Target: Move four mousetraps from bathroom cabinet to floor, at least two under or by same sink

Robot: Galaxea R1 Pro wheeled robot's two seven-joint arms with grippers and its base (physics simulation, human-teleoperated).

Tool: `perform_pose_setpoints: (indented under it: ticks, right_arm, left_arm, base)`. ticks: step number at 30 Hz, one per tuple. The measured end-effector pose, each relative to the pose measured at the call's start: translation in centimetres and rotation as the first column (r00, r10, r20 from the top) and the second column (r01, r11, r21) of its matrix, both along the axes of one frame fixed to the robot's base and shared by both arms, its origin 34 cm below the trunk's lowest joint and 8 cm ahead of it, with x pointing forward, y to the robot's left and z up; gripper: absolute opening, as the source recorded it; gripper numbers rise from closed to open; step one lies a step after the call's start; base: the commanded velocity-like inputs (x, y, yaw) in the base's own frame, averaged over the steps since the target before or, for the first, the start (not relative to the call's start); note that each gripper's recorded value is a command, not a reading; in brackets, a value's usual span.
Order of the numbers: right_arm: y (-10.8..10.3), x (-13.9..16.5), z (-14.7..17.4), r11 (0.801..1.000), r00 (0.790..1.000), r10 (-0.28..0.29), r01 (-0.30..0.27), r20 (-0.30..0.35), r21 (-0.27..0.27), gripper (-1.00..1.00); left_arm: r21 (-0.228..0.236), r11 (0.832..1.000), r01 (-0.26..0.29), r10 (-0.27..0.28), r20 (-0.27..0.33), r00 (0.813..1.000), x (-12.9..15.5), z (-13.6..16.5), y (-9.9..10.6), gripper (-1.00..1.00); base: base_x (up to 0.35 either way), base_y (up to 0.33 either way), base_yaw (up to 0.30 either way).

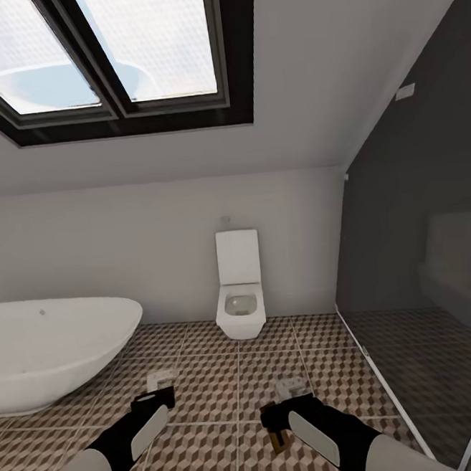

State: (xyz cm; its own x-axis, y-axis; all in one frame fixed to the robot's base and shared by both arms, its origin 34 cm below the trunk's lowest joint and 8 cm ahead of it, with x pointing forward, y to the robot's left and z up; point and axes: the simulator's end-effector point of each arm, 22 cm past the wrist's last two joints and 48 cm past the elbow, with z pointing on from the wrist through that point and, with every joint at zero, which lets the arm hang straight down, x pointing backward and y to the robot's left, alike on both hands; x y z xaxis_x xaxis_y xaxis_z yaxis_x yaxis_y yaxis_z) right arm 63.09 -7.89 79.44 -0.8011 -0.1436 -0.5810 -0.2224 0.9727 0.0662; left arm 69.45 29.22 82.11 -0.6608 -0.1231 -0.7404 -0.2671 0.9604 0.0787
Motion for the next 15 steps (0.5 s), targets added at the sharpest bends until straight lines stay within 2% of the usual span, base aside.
perform_pose_setpoints:
  ticks: [2, 8, 15]
  right_arm:
    - [-0.1, 0.1, -0.3, 1.000, 1.000, -0.003, 0.003, 0.005, 0.001, -1.00]
    - [-0.4, 0.5, -1.1, 1.000, 1.000, -0.012, 0.012, 0.019, -0.001, -1.00]
    - [-1.0, 0.5, -2.5, 1.000, 1.000, -0.017, 0.017, 0.016, -0.013, -1.00]
  left_arm:
    - [-0.009, 1.000, 0.011, -0.012, -0.025, 1.000, -0.6, -1.6, -0.1, -1.00]
    - [-0.034, 0.999, 0.034, -0.036, -0.051, 0.998, -1.0, -3.5, -0.8, -1.00]
    - [-0.041, 0.998, 0.037, -0.038, -0.047, 0.998, -0.9, -4.5, -1.0, -1.00]
  base:
    - [0.000, 0.000, 0.000]
    - [0.000, 0.000, 0.000]
    - [0.000, 0.000, 0.000]
